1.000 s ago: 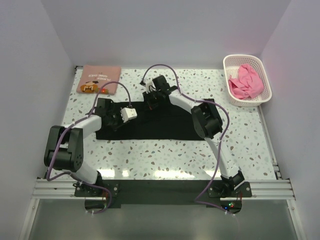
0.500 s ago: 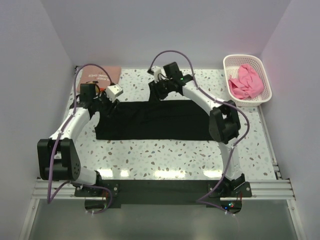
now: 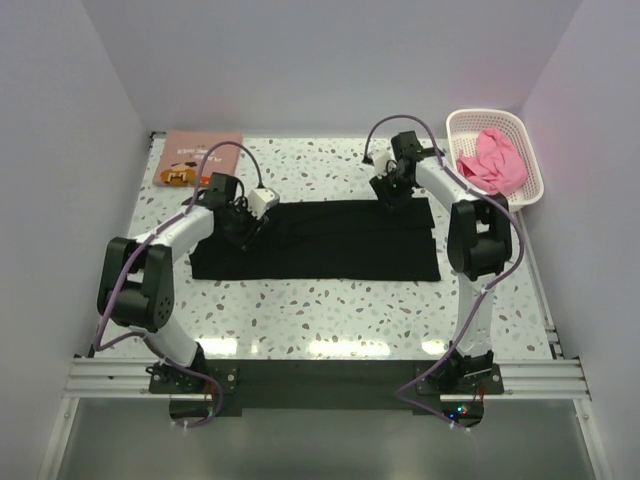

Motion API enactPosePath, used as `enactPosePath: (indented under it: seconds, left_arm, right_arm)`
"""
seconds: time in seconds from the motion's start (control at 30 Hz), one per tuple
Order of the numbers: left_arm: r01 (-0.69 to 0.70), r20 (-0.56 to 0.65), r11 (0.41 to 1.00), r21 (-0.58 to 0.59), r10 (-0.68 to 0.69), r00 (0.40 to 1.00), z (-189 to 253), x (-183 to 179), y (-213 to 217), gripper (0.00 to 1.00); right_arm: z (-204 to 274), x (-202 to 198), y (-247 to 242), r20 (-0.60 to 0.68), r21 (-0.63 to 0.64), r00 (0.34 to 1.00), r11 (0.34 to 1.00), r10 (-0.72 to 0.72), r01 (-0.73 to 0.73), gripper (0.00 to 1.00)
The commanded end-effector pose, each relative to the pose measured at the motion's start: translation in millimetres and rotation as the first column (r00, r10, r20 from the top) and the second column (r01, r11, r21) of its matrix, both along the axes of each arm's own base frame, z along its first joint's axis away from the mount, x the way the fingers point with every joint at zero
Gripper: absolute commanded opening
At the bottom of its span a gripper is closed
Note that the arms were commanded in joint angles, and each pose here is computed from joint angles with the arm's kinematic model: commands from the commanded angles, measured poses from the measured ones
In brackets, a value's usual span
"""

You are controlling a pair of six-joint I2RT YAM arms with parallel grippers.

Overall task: Fold and stack the t-shirts
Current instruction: Fold the tshirt

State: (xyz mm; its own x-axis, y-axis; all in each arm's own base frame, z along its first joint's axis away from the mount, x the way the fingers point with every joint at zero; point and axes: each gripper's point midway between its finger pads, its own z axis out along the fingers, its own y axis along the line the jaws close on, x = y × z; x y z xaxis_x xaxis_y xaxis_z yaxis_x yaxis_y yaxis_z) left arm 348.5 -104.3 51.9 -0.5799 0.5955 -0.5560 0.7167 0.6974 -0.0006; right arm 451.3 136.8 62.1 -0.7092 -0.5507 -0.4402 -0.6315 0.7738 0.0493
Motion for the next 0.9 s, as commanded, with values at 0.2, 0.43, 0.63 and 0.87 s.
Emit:
enactPosePath:
  seconds: [0.2,0.43,0.63,0.87]
  left_arm:
    - [-0.063,-0.068,0.996,0.056,0.067,0.995,-9,8,5,0.42]
    - [-0.141,-0.127,0.983,0.117,0.156,0.980,-42,5,15,0.41]
    - [-0.092,-0.187,0.986,0.135,0.117,0.975,-55,-7,11,0.40]
    - [0.016,-0.170,0.996,0.091,-0.001,0.986,-60,38,-33,0.40]
  right_arm:
    - [-14,-32,-31,-0.029,-0.178,0.992,0.976,0.120,-0.123,0.34]
    - [-45,-56,-46,-0.165,-0.232,0.975,0.955,0.150,-0.186,0.34]
    - [-57,-134,-65,-0.390,-0.202,0.879,0.905,0.275,-0.373,0.30]
    - [-34,-227,-68,-0.495,-0.060,0.779,0.880,0.384,-0.472,0.31]
